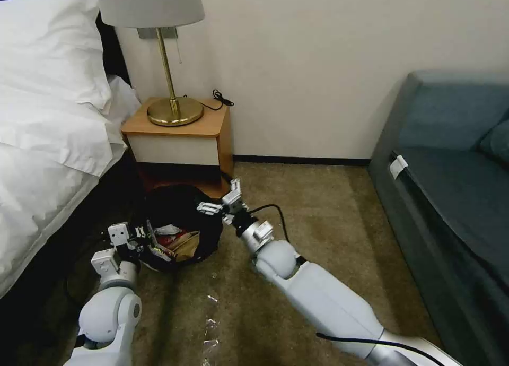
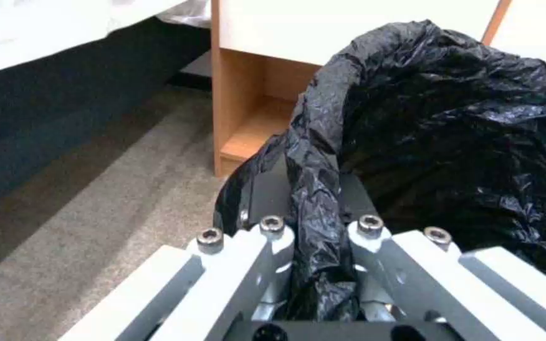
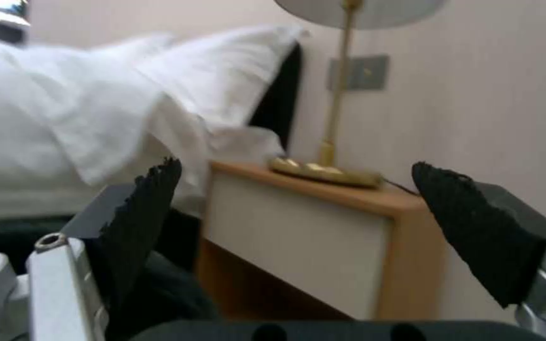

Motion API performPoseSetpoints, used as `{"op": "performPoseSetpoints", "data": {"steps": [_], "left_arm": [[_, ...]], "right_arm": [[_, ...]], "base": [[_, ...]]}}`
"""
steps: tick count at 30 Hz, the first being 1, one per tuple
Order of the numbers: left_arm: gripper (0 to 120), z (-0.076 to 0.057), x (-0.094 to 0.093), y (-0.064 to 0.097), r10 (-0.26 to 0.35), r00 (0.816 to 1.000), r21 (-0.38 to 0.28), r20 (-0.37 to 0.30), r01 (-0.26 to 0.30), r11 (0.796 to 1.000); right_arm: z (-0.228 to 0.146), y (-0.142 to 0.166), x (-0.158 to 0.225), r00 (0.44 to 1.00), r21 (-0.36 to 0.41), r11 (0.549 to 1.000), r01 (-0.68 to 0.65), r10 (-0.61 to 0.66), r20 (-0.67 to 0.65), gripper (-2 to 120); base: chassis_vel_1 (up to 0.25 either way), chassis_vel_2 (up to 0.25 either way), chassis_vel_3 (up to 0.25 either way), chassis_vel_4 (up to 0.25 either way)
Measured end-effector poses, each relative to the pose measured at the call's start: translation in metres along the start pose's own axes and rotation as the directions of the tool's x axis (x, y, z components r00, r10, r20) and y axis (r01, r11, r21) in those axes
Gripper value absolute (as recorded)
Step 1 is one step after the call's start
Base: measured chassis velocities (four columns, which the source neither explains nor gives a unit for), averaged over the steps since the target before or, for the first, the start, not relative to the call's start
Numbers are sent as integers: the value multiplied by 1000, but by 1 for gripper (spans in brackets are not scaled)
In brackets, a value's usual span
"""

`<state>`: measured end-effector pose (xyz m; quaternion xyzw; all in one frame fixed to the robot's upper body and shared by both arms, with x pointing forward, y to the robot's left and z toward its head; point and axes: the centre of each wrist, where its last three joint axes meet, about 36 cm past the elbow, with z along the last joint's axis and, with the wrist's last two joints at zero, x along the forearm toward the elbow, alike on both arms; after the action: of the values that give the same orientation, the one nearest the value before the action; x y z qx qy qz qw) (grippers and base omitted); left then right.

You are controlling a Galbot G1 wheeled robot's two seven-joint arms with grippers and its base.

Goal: Pick up the trash bin, then pick up the garbage on the floor and place it into the trash bin.

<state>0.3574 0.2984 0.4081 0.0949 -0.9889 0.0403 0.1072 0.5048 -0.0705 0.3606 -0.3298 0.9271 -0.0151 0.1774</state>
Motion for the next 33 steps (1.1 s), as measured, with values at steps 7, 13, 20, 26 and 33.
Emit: {"op": "performPoseSetpoints", "data": {"steps": [7,13,20,26,33], "left_arm": [[4,0,1,6,42,999,-27,-6,-42,999],[4,-3,-1,15,58,998,-49,-6,-58,997],[4,-2,-3,23,70,997,-38,-35,-71,997],[4,-2,-3,24,59,998,-33,-36,-60,998],[4,-5,-1,23,58,998,-32,-27,-59,998]], "right_arm": [[27,-44,24,989,92,992,-85,95,-111,96],[57,-74,56,966,135,987,-83,114,-234,96],[119,-98,92,903,90,996,8,31,-429,100],[130,-84,86,849,-23,995,-93,67,-524,100],[116,-49,53,673,-83,945,-317,163,-722,100]], "base": [[0,0,0,0],[0,0,0,0],[0,0,0,0],[0,0,0,0],[0,0,0,0]]}}
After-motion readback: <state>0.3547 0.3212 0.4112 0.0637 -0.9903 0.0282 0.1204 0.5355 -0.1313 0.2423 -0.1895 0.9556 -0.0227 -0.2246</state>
